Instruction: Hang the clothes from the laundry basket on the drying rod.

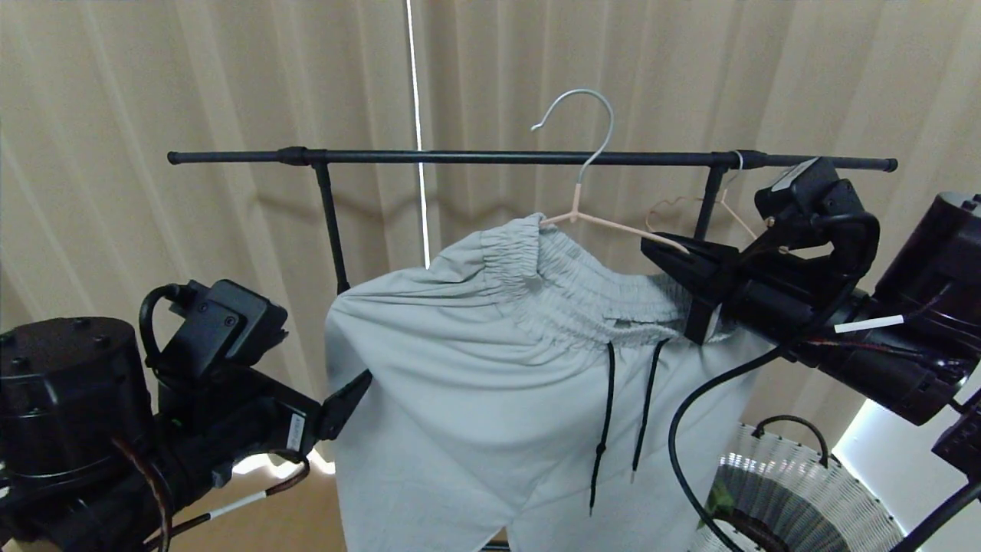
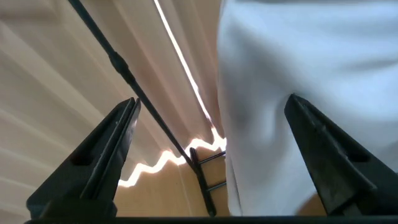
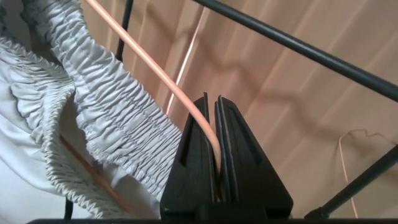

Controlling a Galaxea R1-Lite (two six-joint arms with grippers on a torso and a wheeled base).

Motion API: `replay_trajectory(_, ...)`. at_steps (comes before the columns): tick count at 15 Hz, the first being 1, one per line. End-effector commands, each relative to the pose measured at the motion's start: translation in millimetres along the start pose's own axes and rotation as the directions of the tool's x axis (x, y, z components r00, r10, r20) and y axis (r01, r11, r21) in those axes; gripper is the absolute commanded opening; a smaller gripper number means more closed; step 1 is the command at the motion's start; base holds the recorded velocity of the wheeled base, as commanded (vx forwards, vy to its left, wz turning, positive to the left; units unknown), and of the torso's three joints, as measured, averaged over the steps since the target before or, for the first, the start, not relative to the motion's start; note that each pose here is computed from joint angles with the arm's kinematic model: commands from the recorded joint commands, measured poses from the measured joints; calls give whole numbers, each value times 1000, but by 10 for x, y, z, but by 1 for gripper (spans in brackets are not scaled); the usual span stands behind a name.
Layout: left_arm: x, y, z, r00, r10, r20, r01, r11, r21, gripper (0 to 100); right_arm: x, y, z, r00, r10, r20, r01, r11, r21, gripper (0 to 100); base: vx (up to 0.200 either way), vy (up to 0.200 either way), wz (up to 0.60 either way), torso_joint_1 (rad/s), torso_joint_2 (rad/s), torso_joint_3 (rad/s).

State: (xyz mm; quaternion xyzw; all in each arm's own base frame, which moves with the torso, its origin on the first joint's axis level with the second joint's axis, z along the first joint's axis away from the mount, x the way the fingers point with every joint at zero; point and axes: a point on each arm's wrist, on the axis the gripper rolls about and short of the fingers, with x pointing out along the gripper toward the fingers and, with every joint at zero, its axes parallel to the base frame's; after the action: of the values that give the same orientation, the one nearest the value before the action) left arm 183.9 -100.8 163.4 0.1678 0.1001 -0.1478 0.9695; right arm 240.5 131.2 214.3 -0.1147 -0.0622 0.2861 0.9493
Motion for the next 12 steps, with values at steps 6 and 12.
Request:
replay_trajectory(6, 170, 12, -41, 999, 18, -45, -18, 1000, 6, 0, -49, 28, 59, 1000, 9, 21, -9, 1000, -1, 0, 0, 0, 0, 0, 0, 0)
replay_trajectory(12, 172, 225, -168, 989, 112, -98, -112, 994, -2, 0, -41, -59, 19, 999, -33, 4, 33, 999, -6, 0, 0, 0, 0, 0, 0, 0)
